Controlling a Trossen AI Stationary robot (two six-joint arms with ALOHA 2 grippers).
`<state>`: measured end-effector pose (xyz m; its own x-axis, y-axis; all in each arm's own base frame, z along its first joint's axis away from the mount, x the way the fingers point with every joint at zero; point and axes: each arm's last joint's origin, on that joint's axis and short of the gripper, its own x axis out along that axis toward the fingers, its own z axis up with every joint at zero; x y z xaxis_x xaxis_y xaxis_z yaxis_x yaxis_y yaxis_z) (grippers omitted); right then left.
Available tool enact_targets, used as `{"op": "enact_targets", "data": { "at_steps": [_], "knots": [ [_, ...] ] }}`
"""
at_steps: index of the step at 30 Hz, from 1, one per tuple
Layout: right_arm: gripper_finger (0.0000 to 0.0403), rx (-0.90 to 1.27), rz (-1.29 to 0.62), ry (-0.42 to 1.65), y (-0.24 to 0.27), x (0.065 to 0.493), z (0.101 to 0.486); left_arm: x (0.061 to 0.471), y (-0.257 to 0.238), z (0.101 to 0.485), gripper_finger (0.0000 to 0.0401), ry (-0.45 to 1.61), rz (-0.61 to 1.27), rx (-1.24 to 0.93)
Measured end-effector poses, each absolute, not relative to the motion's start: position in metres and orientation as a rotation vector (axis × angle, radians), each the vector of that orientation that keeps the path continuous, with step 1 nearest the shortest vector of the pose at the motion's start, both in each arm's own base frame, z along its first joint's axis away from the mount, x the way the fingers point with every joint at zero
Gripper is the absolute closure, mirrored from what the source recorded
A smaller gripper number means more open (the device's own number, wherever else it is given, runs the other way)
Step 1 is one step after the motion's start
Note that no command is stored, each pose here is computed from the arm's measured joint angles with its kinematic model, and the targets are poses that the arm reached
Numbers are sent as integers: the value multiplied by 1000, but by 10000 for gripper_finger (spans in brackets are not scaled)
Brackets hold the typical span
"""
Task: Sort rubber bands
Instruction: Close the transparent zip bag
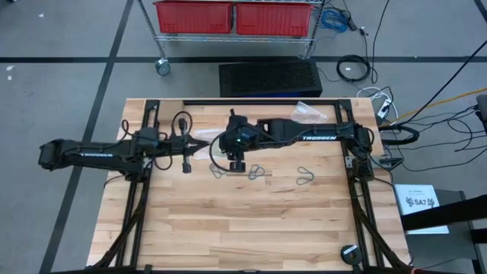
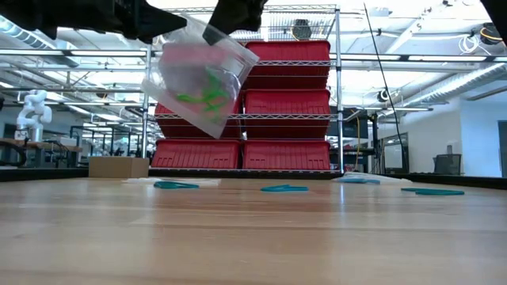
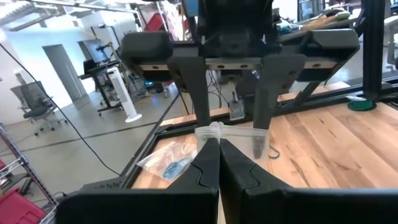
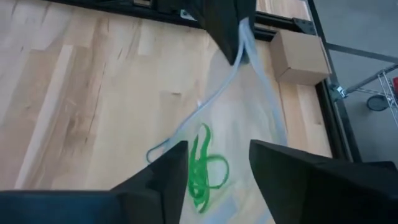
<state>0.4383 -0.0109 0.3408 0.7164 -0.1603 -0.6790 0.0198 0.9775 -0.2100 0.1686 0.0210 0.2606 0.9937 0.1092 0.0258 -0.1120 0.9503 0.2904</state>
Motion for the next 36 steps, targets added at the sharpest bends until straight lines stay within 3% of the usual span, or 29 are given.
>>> {"op": "enact_targets", "data": {
  "at_steps": [10, 15, 18, 20, 27, 36],
  "knots": [
    [257, -166, -112, 812, -9, 398, 375, 174, 22, 258, 401, -4, 113, 296],
    [309, -107, -125, 925, -3, 365, 389, 174, 22, 257, 401, 8, 112, 294],
    [374, -61, -131, 1060, 8, 351, 383, 174, 21, 252, 401, 56, 94, 273],
    [393, -35, -134, 1134, 20, 344, 379, 175, 19, 251, 401, 90, 64, 261],
    [402, 9, -103, 1195, 73, 340, 351, 181, 3, 233, 401, 227, -79, 184],
    [403, 81, -70, 1239, 124, 335, 283, 203, -31, 201, 401, 406, -240, 43]
  ]
}}
